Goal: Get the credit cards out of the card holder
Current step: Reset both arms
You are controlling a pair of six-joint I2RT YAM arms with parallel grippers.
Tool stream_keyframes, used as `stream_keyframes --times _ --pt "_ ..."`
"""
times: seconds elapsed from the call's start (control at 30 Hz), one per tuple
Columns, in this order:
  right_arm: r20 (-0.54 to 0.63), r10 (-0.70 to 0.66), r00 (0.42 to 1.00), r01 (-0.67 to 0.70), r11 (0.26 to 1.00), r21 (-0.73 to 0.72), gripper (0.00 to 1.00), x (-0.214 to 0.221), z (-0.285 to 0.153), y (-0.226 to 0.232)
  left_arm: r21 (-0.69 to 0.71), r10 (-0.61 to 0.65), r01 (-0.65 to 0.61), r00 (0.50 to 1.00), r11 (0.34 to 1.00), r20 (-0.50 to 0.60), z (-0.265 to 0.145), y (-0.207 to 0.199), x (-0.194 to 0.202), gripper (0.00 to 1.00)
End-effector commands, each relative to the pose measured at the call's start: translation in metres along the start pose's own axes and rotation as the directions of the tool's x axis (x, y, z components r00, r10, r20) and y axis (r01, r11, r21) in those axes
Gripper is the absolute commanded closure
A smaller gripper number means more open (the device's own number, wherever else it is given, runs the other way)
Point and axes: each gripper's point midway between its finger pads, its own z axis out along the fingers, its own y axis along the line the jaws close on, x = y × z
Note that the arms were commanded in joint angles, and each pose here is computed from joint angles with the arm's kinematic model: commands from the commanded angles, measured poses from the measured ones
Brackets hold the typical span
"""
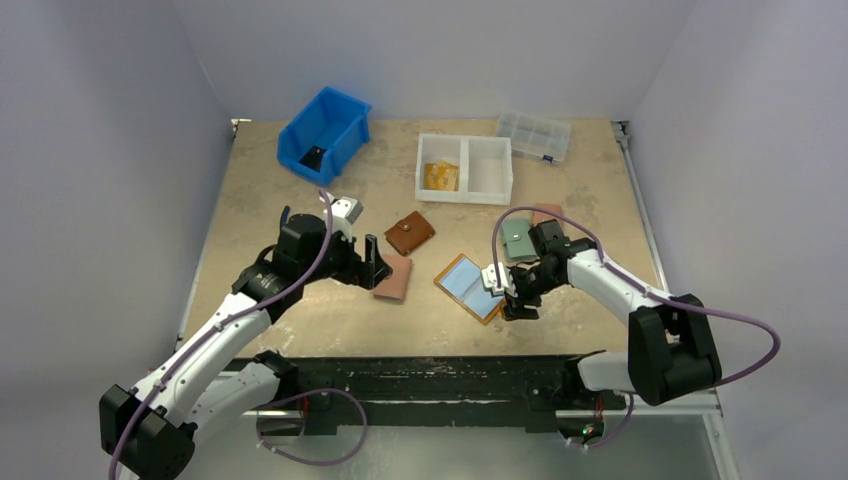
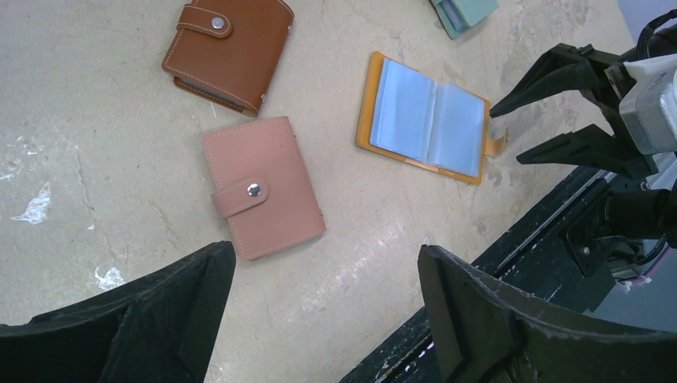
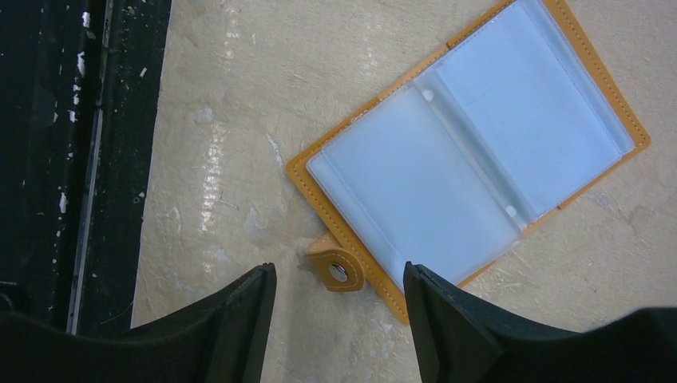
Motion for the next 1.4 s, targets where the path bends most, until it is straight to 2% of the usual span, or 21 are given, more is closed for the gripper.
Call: stream_keyframes --times 0.0,0.13,0.3,0.43,0.57,0.6,0.67,0.77,0.83,0.87,0.9,1.0,1.03,1.13,1.37 --pt "0.042 -0.013 0.999 0.012 1.000 0.017 0.32 -0.016 -0.007 -0.007 -0.019 0.022 -0.022 0.999 1.000 0.030 -0.004 0.004 -0.007 0.09" --pt "0.064 0.005 0.998 -0.004 1.000 -0.010 0.31 -0.022 -0.007 -0.004 -0.013 0.020 -0.020 0.999 1.000 0.040 -0.005 0.004 -0.009 0.08" --pt "0.060 0.018 0.998 -0.014 0.997 -0.069 0.36 -0.016 -0.001 0.004 -0.017 0.018 -0.017 0.999 1.000 0.047 -0.007 0.004 -0.010 0.08" --pt "0.076 0.014 0.997 -0.011 0.999 -0.039 0.36 -0.024 -0.007 -0.002 -0.025 0.014 -0.013 0.999 1.000 0.052 -0.007 0.007 -0.010 0.08" --pt "0.115 0.130 0.985 -0.136 0.990 0.046 0.30 -0.049 -0.031 -0.028 -0.032 0.006 -0.004 0.998 0.999 0.063 -0.009 0.010 -0.014 0.01" --pt "0.189 0.215 0.958 -0.244 0.958 0.149 0.27 -0.066 -0.061 -0.051 -0.030 0.002 0.001 0.997 1.000 0.076 -0.011 0.011 -0.018 0.01" --pt "0.281 0.288 0.915 -0.361 0.898 0.254 0.25 -0.074 -0.091 -0.075 -0.050 -0.007 0.011 0.996 0.999 0.085 -0.012 0.017 -0.023 0.01" --pt "0.405 0.323 0.855 -0.474 0.804 0.359 0.22 -0.081 -0.137 -0.098 -0.136 -0.019 0.036 0.992 0.990 0.124 -0.015 0.031 -0.039 0.01" --pt "0.484 0.331 0.810 -0.542 0.739 0.400 0.16 -0.090 -0.162 -0.106 -0.160 -0.026 0.051 0.987 0.986 0.159 -0.018 0.032 -0.054 0.01" --pt "0.529 0.336 0.779 -0.589 0.682 0.434 0.07 -0.089 -0.180 -0.111 -0.162 -0.032 0.061 0.984 0.985 0.175 -0.019 0.031 -0.062 0.01" --pt "0.577 0.345 0.740 -0.644 0.609 0.462 0.03 -0.089 -0.197 -0.119 -0.159 -0.037 0.068 0.981 0.985 0.189 -0.021 0.029 -0.069 0.01" --pt "0.722 0.333 0.607 -0.791 0.341 0.508 0.01 -0.088 -0.243 -0.138 -0.143 -0.054 0.090 0.969 0.986 0.239 -0.027 0.022 -0.087 0.01" --pt "0.752 0.315 0.579 -0.813 0.289 0.505 0.01 -0.091 -0.254 -0.139 -0.130 -0.058 0.093 0.966 0.987 0.253 -0.030 0.018 -0.092 0.01" --pt "0.777 0.260 0.573 -0.817 0.260 0.515 0.01 -0.105 -0.274 -0.132 -0.088 -0.067 0.097 0.953 0.991 0.294 -0.039 0.007 -0.104 0.01" --pt "0.836 0.209 0.507 -0.857 0.231 0.461 0.01 -0.123 -0.290 -0.126 -0.021 -0.088 0.101 0.936 0.995 0.341 -0.058 -0.014 -0.124 0.01"
